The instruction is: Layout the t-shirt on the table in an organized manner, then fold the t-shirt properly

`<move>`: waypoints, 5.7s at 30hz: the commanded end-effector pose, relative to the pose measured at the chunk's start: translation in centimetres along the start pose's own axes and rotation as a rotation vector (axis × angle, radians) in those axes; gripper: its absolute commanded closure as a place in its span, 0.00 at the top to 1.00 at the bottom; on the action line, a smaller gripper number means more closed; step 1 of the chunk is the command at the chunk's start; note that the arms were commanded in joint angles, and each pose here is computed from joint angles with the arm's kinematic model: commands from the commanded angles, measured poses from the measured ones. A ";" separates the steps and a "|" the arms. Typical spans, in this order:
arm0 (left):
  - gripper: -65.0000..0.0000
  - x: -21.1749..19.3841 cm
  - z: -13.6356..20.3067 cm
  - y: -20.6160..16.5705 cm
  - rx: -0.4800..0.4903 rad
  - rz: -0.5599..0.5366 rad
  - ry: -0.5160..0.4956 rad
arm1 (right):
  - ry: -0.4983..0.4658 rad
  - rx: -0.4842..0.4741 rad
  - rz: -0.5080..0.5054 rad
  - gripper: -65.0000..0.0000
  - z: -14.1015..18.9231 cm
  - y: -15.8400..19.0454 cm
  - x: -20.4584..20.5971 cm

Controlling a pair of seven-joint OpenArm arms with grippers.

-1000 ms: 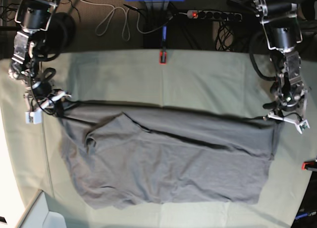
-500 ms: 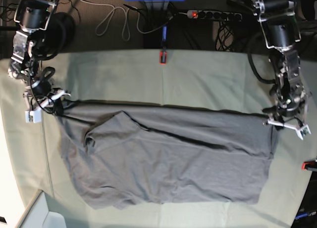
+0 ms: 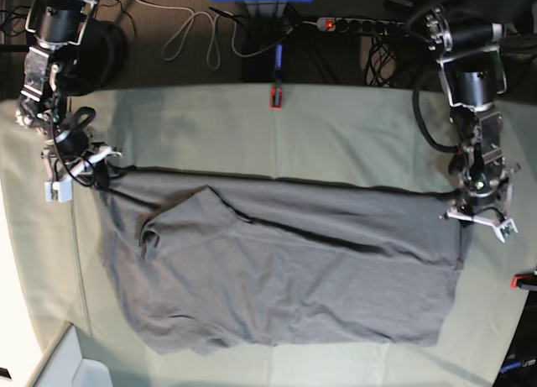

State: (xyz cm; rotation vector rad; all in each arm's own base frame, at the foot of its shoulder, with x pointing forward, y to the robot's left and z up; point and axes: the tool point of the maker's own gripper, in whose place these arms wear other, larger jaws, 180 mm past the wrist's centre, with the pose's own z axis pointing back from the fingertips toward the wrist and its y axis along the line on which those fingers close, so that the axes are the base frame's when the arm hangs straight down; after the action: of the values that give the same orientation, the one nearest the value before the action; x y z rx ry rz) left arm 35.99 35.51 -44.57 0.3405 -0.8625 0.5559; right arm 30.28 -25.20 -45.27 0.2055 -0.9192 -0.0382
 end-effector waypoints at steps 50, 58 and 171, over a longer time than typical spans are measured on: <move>0.00 16.6 5.2 -1.7 -0.140 0.186 -0.242 | -0.275 0.057 0.260 0.00 1.0 3.1 17.6; 0.00 11.5 4.7 0.1 -0.102 0.133 -0.164 | -0.162 0.055 0.232 0.00 1.5 2.4 11.7; 0.55 6.8 5.4 7.9 -0.024 0.275 -0.019 | 0.004 0.074 0.060 0.61 -9.0 1.0 6.2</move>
State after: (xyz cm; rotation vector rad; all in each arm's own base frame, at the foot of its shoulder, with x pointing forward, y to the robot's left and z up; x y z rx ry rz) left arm 31.01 40.26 -37.23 0.1767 -0.8880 0.8032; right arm 40.26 -23.26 -46.45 0.2461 -0.9057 0.0431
